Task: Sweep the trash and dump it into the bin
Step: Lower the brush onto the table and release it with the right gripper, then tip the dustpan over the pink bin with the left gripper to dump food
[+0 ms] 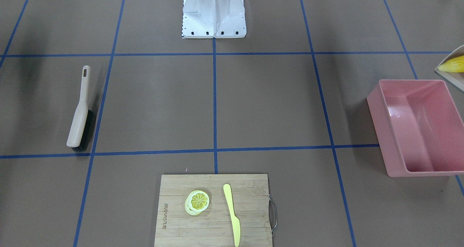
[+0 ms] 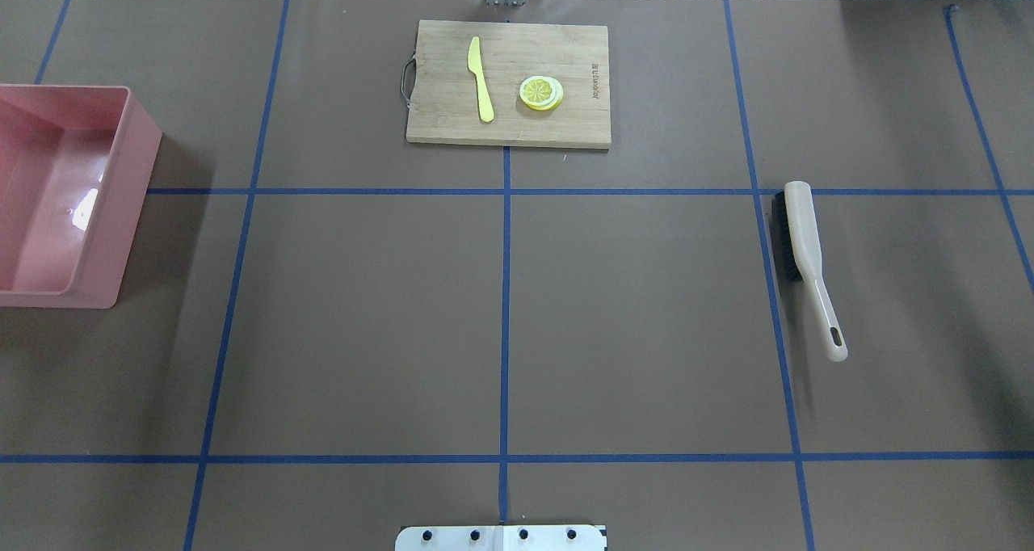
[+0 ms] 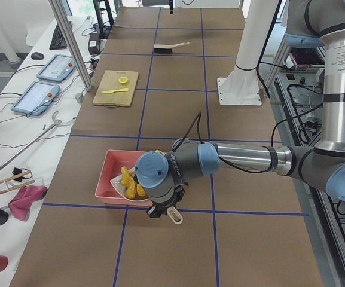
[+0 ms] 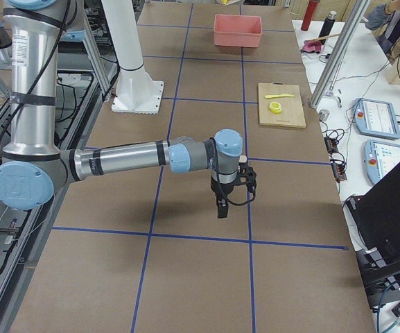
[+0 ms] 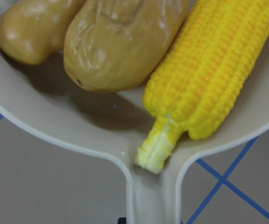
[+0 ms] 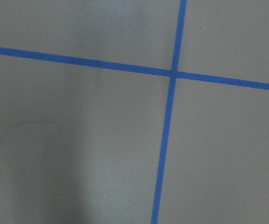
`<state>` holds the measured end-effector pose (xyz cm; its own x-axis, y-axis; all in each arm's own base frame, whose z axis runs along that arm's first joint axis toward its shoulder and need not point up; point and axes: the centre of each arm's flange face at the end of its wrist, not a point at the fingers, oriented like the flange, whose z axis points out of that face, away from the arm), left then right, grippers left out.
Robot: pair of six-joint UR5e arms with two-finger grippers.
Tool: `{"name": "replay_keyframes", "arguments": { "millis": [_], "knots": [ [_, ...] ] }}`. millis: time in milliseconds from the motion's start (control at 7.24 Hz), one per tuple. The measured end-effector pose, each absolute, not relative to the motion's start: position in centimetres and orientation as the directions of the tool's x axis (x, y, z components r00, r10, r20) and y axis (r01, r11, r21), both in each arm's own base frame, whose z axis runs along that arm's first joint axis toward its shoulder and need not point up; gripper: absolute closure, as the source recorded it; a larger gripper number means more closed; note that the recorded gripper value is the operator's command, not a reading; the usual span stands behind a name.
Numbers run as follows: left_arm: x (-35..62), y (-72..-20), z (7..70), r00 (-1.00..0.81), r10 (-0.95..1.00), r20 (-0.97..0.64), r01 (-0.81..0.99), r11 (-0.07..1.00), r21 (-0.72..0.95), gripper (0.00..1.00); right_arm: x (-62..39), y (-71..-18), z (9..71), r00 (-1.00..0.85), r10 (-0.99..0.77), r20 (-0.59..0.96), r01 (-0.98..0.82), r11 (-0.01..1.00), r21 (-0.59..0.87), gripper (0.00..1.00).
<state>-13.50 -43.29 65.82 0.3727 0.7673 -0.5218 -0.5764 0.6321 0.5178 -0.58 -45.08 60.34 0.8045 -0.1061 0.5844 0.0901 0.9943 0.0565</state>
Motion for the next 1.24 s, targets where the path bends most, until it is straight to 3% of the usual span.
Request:
{"name": "replay_keyframes", "arguments": {
  "millis": [414,690,1242],
  "knots": [
    [-14.9,-46.7,65.8,0.397,0.798,-0.454,-0.653,0.593,0.471,1.00,2.3,-41.8,63.3,0.804,-0.087,0.589,0.065,0.996,0.059,0.00],
    [-15.3,-47.6,64.3,0.409,0.841,-0.355,-0.699,0.539,0.470,1.00,3.5,-40.6,63.4,0.778,-0.059,0.625,0.032,0.998,0.054,0.00],
    [-12.2,-50.7,63.4,0.387,0.871,-0.303,-0.789,0.483,0.380,1.00,5.2,-39.8,63.6,0.743,0.002,0.669,-0.029,0.999,0.030,0.00]
  ]
}}
